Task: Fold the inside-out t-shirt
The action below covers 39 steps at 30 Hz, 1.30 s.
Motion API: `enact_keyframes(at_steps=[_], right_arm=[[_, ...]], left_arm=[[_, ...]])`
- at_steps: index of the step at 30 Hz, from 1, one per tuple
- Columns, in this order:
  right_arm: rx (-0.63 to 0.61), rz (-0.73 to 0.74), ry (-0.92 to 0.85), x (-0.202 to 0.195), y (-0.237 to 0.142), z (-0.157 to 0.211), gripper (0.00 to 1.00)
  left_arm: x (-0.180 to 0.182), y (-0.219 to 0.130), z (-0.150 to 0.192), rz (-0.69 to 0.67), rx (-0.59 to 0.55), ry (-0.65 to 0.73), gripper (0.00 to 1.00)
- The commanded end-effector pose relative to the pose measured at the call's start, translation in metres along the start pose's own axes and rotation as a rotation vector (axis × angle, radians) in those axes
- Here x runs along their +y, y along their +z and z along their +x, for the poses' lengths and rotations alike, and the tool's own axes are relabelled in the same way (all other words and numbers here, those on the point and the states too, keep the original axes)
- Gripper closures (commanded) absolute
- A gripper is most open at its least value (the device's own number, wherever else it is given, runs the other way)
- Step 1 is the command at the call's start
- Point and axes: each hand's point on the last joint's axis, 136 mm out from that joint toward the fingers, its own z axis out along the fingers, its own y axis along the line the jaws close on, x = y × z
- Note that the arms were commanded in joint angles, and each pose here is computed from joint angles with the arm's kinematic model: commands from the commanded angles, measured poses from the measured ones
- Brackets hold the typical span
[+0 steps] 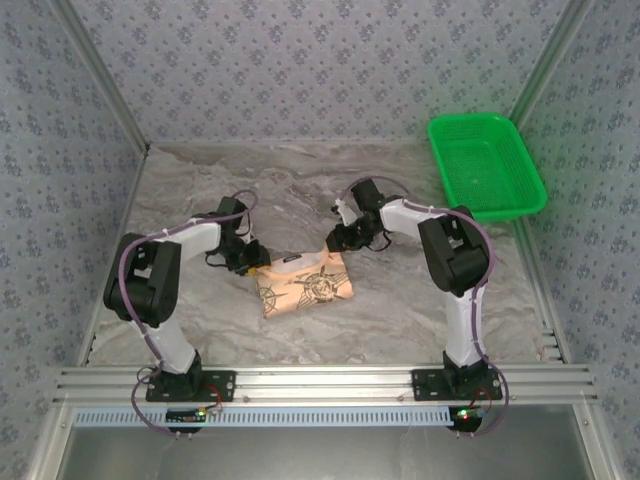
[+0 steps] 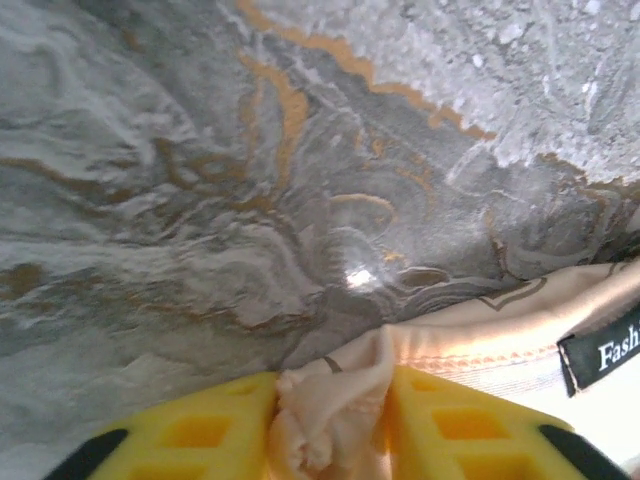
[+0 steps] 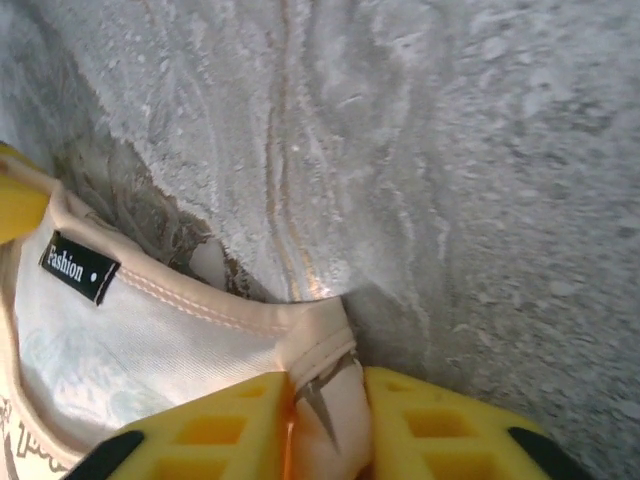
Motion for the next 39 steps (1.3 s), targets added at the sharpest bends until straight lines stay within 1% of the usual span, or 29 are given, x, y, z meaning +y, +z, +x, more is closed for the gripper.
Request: enact_keyframes(at_steps=[1, 2, 3, 4, 5, 6, 8, 12, 15, 17, 21, 24, 26, 28, 32, 34, 36, 38, 39], right_arm=[[0.026, -0.071, 0.017, 0.016, 0.003, 0.009, 0.86], [0.02, -0.079, 0.018, 0.018, 0.0, 0.009, 0.91], [0.014, -0.088, 0.023, 0.021, -0.002, 0.009, 0.94], [0.004, -0.102, 0.026, 0.024, -0.004, 0.007, 1.0], [-0.004, -0.131, 0.027, 0.03, -0.007, 0.006, 1.0], [-0.01, -0.147, 0.031, 0.035, -0.01, 0.004, 1.0], [-0.029, -0.151, 0.031, 0.039, -0.017, -0.003, 1.0], [-0.086, -0.141, 0.025, 0.037, -0.03, -0.023, 1.0], [-0.09, -0.141, 0.007, 0.038, -0.026, -0.039, 1.0], [-0.098, -0.14, -0.018, 0.04, -0.019, -0.049, 1.0], [-0.175, -0.106, -0.013, 0.033, -0.019, -0.085, 1.0], [-0.248, -0.098, -0.003, 0.028, -0.019, -0.118, 1.0], [-0.278, -0.093, 0.0, 0.028, -0.012, -0.136, 1.0], [-0.311, -0.03, 0.014, 0.021, -0.002, -0.152, 1.0], [-0.388, -0.037, 0.018, 0.026, 0.017, -0.182, 1.0], [-0.412, -0.054, 0.022, 0.032, 0.026, -0.198, 1.0], [-0.422, -0.077, 0.013, 0.039, 0.039, -0.211, 1.0], [-0.429, -0.082, -0.005, 0.046, 0.051, -0.222, 1.0], [-0.444, -0.075, -0.018, 0.049, 0.055, -0.23, 1.0]], left_arm=[[-0.047, 0.009, -0.007, 0.171, -0.005, 0.152, 0.79], [-0.048, 0.006, -0.007, 0.171, -0.008, 0.163, 0.83], [-0.05, 0.003, -0.006, 0.173, -0.01, 0.178, 0.88], [-0.051, 0.0, -0.008, 0.173, -0.016, 0.191, 0.94], [-0.053, -0.004, -0.009, 0.18, -0.021, 0.204, 0.99], [-0.057, -0.009, -0.011, 0.197, -0.025, 0.218, 1.0], [-0.064, -0.021, -0.017, 0.226, -0.045, 0.242, 1.0], [-0.057, -0.038, -0.04, 0.2, -0.088, 0.241, 1.0], [-0.05, -0.047, -0.062, 0.185, -0.13, 0.229, 1.0], [-0.048, -0.053, -0.073, 0.166, -0.151, 0.258, 1.0], [-0.044, -0.07, -0.102, 0.081, -0.207, 0.331, 1.0], [-0.033, -0.082, -0.128, 0.046, -0.262, 0.349, 1.0], [-0.023, -0.087, -0.147, 0.027, -0.297, 0.338, 1.0], [-0.015, -0.088, -0.168, 0.038, -0.334, 0.31, 1.0], [0.006, -0.097, -0.202, 0.027, -0.361, 0.268, 1.0], [0.025, -0.104, -0.221, 0.007, -0.378, 0.237, 1.0], [0.04, -0.107, -0.236, -0.024, -0.381, 0.23, 1.0], [0.049, -0.105, -0.242, -0.028, -0.346, 0.238, 1.0], [0.057, -0.104, -0.248, -0.054, -0.339, 0.24, 1.0]])
